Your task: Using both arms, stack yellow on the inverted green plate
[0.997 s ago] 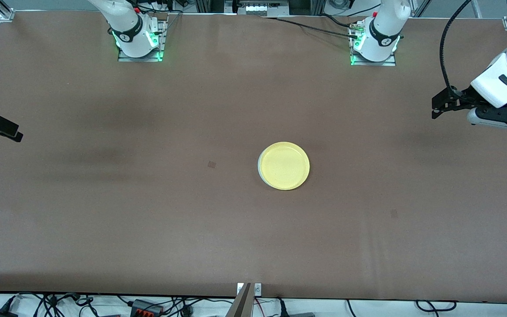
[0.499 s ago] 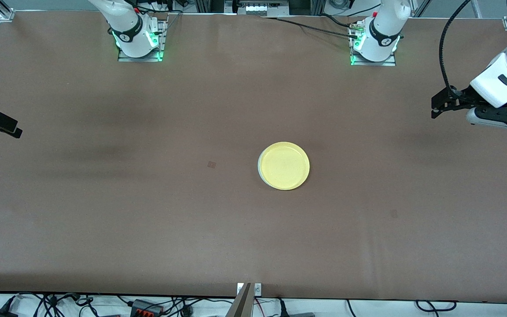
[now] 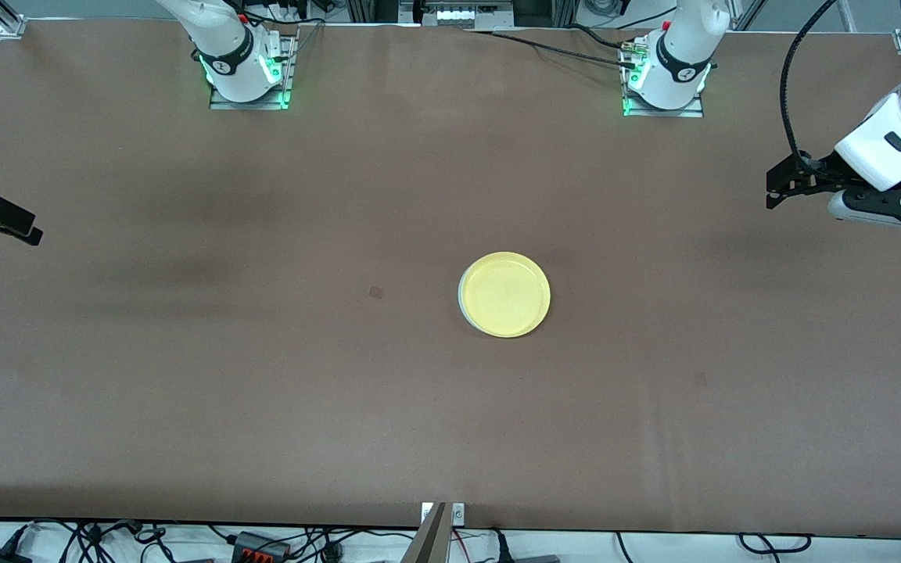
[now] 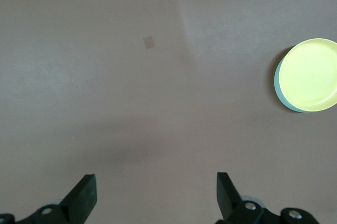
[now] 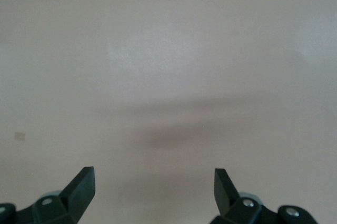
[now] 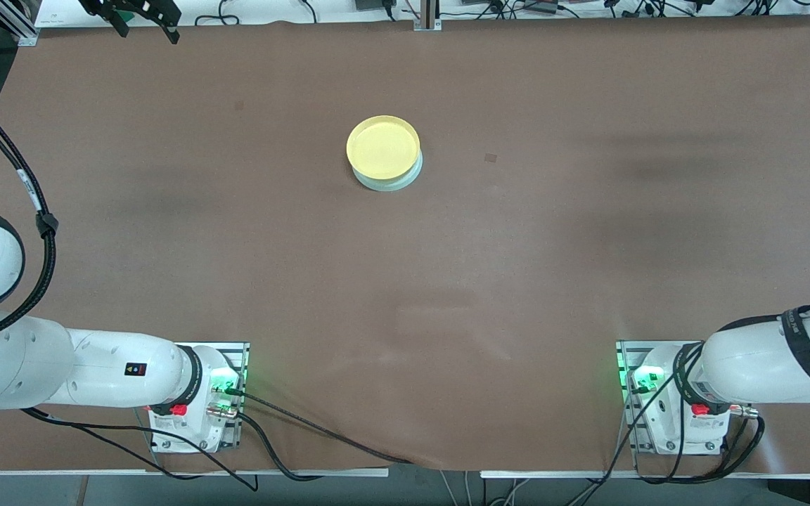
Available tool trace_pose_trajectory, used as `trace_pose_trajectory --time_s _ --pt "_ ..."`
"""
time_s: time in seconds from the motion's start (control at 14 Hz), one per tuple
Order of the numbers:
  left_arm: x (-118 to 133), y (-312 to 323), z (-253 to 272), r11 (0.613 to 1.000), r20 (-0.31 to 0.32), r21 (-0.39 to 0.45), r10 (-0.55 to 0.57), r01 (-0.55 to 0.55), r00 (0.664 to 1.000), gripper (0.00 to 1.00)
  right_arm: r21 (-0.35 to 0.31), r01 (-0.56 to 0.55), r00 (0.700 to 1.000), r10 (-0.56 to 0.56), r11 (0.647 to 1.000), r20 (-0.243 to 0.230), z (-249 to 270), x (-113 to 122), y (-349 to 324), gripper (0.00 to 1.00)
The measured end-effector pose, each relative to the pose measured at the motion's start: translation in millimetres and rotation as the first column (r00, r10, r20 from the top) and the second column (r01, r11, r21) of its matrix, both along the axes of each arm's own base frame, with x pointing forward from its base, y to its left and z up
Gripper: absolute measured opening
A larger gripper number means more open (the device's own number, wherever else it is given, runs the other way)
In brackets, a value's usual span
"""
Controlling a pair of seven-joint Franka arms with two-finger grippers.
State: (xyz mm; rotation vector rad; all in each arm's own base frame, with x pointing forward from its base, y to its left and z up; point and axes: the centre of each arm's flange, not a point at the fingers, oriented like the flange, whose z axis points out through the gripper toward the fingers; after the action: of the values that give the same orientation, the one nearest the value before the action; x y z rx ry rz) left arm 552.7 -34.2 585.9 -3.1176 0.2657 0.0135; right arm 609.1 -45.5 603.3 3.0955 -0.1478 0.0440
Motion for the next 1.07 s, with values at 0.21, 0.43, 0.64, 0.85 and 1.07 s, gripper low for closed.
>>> trace_pose_trajectory --time_s 0.21,0.43,0.64,0.85,1.07 --pt "0 0 0 1.0 -0.001 0.0 0.0 0.0 1.0 1.0 0.001 -0.001 1.0 0.001 1.0 -0.014 -6 -7 0 1.0" --pt "0 0 0 1.0 -0.002 0.0 0.0 0.0 1.0 1.0 0.007 -0.005 1.0 0.005 1.0 -0.024 -14 -26 2 1.0" --pt "0 0 0 1.0 -0.004 0.0 0.0 0.0 1.0 1.0 0.011 -0.006 0.999 0.007 1.0 -0.037 -17 -38 3 1.0" --pt "-1 0 0 1.0 -0.005 0.0 0.0 0.0 1.0 1.0 0.009 -0.008 0.999 0.008 1.0 -0.037 -17 -39 3 1.0" --pt "-1 0 0 1.0 -0.008 0.0 0.0 0.0 1.0 1.0 0.008 -0.012 1.0 0.012 1.0 -0.026 -16 -38 3 1.0"
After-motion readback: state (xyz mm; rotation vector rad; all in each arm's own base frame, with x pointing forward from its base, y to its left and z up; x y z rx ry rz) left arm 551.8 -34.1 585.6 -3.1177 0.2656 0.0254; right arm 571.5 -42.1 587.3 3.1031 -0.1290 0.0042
